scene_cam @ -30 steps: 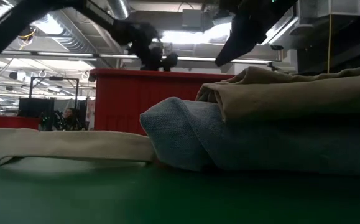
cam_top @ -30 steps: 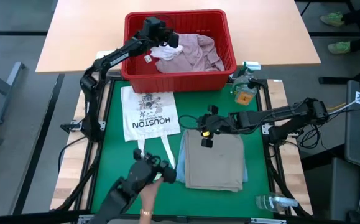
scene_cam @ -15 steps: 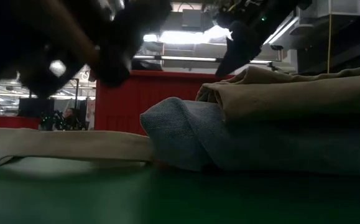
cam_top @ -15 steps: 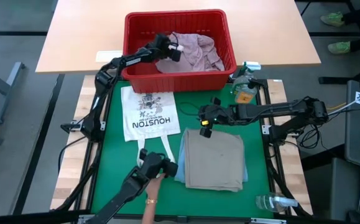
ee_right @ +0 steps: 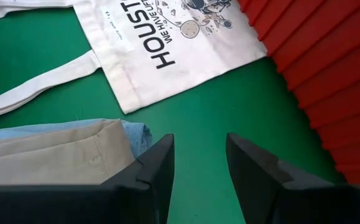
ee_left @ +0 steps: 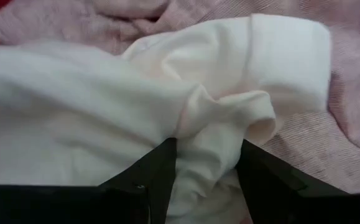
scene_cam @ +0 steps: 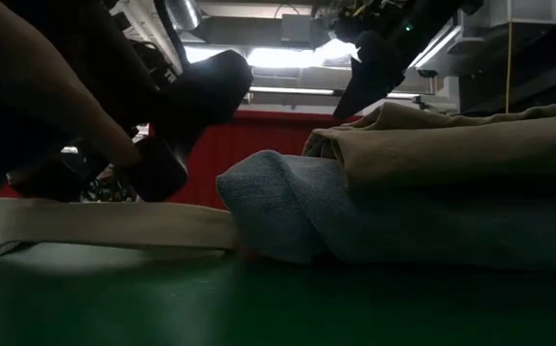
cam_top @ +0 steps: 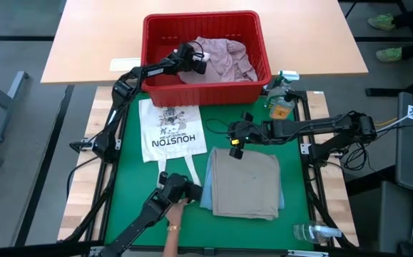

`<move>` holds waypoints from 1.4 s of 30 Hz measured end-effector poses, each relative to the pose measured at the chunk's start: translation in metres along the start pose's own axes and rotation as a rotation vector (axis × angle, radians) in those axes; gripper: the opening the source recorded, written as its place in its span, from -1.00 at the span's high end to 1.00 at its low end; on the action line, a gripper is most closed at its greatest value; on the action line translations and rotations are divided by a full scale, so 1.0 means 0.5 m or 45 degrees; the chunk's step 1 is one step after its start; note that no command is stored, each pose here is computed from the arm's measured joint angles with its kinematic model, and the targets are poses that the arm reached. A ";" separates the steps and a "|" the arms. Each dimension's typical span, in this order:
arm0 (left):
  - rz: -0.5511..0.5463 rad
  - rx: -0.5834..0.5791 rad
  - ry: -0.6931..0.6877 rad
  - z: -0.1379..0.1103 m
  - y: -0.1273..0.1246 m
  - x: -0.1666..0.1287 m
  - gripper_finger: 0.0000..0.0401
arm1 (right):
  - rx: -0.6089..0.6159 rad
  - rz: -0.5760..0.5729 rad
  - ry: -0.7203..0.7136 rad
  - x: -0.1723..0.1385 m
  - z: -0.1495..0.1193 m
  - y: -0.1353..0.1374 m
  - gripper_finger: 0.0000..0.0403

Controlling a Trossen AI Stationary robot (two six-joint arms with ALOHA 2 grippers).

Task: Fold laundry
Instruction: Remove the white underwear from the red bin

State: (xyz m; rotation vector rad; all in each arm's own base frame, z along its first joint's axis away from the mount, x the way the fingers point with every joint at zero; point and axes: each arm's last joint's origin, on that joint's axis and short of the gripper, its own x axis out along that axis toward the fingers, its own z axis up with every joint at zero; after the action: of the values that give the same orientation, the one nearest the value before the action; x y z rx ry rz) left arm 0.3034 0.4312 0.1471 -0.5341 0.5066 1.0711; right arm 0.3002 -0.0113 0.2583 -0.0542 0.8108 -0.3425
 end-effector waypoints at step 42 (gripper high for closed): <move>-0.357 -0.175 -0.107 0.041 0.003 -0.011 0.99 | -0.001 0.000 0.001 0.000 0.000 0.000 0.27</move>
State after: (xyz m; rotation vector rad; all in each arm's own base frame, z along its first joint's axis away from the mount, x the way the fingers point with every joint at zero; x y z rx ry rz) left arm 0.3025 0.4411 0.1657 -0.6577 0.2754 0.8591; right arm 0.3001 -0.0113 0.2580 -0.0549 0.8118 -0.3418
